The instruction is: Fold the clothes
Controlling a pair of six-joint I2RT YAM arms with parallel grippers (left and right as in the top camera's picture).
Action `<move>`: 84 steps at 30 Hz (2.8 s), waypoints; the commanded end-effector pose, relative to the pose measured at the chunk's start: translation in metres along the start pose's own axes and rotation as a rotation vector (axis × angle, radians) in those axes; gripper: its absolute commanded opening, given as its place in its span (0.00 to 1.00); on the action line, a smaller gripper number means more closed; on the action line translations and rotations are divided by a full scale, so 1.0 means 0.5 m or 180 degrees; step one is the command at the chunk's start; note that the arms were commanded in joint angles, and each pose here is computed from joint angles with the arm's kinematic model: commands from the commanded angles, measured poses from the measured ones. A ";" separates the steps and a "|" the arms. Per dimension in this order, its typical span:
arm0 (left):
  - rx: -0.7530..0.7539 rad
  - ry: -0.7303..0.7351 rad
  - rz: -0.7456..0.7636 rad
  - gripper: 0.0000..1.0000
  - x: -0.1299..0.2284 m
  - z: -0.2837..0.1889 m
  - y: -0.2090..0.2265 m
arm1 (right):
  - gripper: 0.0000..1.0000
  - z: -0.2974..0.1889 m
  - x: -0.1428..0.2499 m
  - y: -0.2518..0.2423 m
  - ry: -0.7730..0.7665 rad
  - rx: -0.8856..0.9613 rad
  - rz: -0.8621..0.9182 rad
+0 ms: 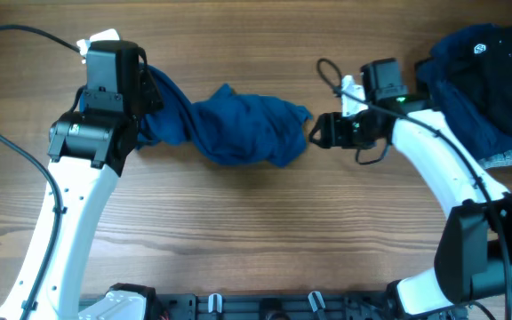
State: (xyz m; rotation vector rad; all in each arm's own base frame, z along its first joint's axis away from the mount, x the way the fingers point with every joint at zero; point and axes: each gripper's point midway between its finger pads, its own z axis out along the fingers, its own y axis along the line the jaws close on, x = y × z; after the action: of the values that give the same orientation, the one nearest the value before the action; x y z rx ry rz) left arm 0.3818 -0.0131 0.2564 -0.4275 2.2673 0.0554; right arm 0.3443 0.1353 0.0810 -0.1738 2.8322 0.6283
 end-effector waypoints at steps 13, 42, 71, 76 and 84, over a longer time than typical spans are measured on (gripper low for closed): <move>0.0011 -0.0054 -0.0062 0.04 -0.011 -0.004 0.002 | 0.22 0.195 0.024 0.081 -0.0128 -0.0232 -0.0108; 0.0159 -0.0739 -0.0251 0.04 -0.076 -0.184 0.050 | 0.04 -0.462 -0.152 0.089 -0.1519 0.0456 -0.0231; -0.0373 -0.0100 -0.0002 0.04 -0.004 -0.058 0.066 | 0.04 -0.318 -0.153 -0.117 -0.0652 0.0697 0.0339; -0.0504 0.0199 0.0106 0.04 0.031 0.029 0.052 | 0.04 -0.213 -0.242 -0.170 -0.0758 0.0610 0.0285; -0.0547 0.0297 0.0146 0.04 0.045 0.082 0.041 | 0.08 -0.192 -0.367 -0.191 -0.1409 0.0555 0.0122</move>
State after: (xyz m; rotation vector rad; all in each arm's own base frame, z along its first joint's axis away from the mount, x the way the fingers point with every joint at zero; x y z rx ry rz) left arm 0.3869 0.0004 0.2038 -0.4498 2.4100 0.2386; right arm 0.5116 0.0187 0.1612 0.0368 2.4894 0.3377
